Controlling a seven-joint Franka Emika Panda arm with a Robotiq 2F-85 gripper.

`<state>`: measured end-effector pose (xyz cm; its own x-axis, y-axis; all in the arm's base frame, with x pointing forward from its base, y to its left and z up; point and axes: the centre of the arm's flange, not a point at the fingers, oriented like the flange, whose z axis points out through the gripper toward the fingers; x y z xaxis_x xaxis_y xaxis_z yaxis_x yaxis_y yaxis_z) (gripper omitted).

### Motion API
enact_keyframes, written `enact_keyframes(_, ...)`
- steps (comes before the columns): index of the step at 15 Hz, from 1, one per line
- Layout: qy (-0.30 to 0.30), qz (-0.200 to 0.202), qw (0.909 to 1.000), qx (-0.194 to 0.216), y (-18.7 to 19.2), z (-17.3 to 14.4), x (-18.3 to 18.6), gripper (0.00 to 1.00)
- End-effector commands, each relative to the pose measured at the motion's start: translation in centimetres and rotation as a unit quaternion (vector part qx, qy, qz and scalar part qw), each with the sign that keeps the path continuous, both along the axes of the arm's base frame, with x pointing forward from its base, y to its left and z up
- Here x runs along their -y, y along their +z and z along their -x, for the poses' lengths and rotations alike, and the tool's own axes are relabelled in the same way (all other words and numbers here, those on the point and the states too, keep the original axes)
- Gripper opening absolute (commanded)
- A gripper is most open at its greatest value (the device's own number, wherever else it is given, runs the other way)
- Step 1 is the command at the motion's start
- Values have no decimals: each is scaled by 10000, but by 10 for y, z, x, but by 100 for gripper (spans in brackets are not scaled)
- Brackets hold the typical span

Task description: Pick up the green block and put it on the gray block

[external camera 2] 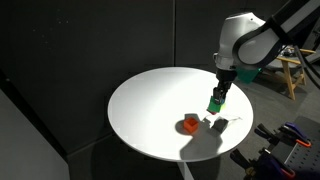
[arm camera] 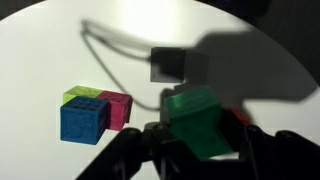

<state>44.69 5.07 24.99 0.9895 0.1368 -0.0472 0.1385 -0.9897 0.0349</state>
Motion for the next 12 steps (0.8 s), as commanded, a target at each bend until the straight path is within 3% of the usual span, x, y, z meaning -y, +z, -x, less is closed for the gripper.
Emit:
enact_keyframes(1,-120,68,9998,141,21,4,4,29)
enact_keyframes(12,-809,188,9960,327,52,26,13,29)
